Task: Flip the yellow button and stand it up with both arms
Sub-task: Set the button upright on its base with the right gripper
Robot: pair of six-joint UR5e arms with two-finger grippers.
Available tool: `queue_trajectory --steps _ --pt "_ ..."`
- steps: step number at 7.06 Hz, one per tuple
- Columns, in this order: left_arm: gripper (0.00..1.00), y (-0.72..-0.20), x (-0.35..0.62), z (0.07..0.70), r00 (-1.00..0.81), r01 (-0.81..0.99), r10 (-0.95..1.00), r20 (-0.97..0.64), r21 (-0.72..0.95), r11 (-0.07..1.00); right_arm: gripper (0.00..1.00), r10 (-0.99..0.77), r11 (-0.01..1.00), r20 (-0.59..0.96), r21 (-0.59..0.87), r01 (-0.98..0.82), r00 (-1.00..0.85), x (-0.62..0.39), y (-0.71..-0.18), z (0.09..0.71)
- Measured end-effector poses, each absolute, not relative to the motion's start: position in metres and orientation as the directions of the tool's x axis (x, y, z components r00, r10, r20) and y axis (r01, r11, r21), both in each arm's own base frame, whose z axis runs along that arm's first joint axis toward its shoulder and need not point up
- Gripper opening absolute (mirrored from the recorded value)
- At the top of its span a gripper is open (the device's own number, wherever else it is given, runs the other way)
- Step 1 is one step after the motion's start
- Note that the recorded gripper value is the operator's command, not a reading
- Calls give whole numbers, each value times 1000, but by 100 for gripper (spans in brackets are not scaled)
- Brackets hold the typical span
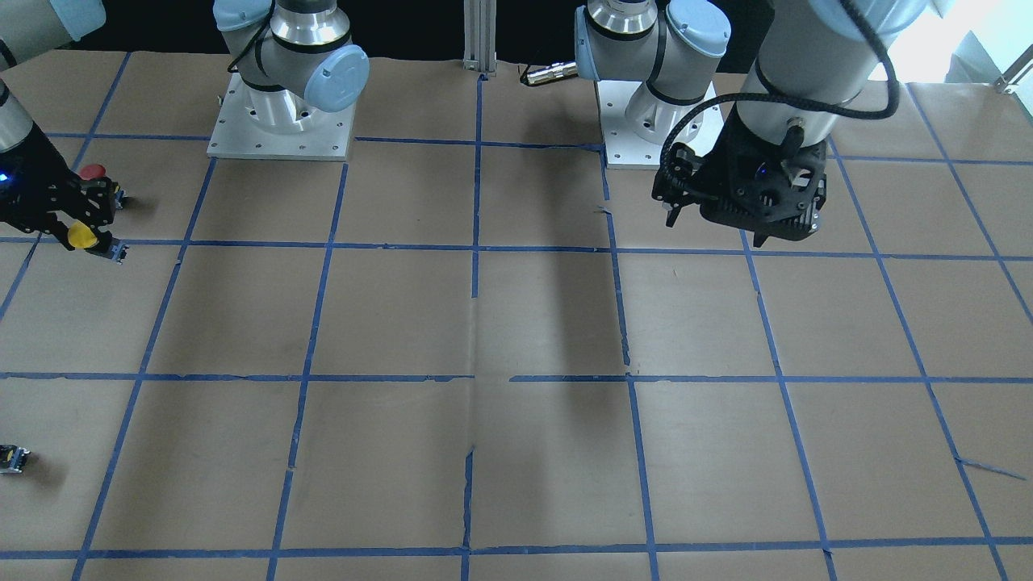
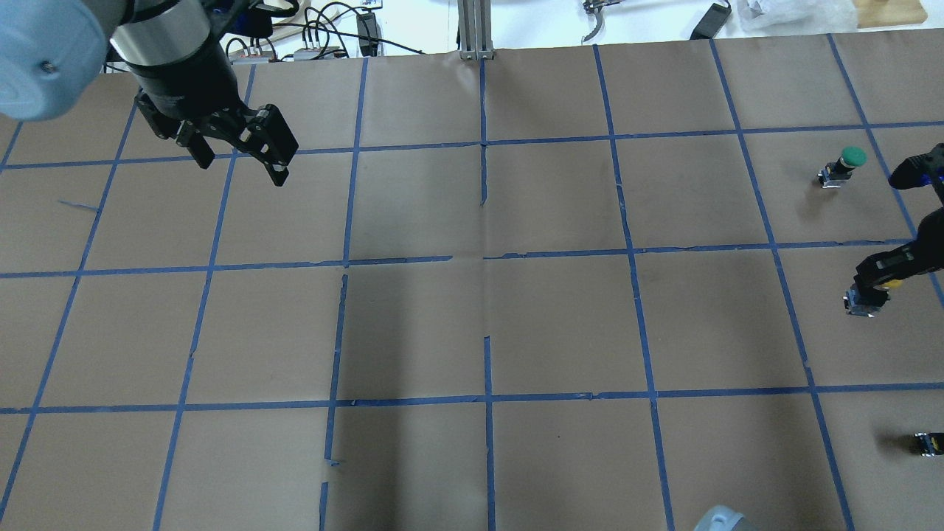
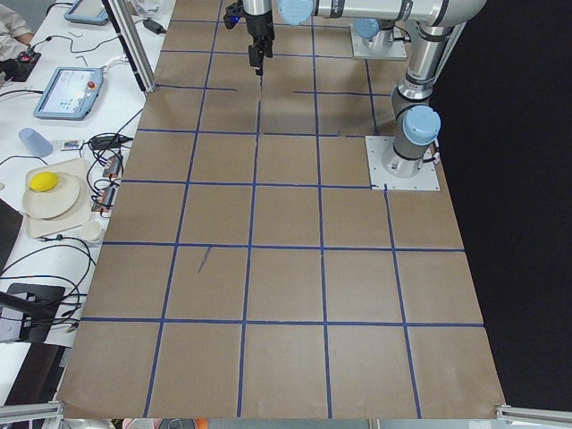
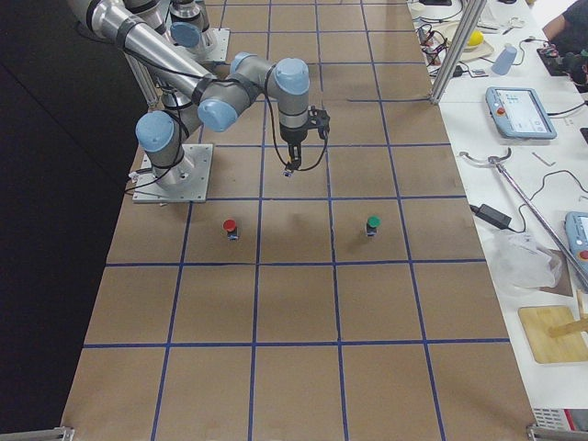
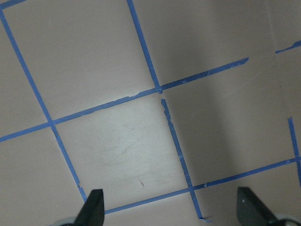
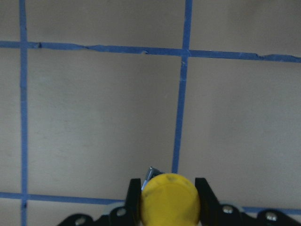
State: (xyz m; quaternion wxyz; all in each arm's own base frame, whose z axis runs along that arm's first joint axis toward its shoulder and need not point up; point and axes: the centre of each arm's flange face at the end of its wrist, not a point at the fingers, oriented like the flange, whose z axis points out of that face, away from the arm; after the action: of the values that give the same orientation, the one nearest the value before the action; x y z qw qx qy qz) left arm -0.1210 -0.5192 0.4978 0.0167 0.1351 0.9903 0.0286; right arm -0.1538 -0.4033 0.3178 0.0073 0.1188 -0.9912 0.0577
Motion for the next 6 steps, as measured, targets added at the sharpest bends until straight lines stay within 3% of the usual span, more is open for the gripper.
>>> queue_trajectory --steps 6 --pt "100 -512 -91 510 -992 115 114 45 27 993 16 -369 903 41 -221 -369 -929 -251 -398 234"
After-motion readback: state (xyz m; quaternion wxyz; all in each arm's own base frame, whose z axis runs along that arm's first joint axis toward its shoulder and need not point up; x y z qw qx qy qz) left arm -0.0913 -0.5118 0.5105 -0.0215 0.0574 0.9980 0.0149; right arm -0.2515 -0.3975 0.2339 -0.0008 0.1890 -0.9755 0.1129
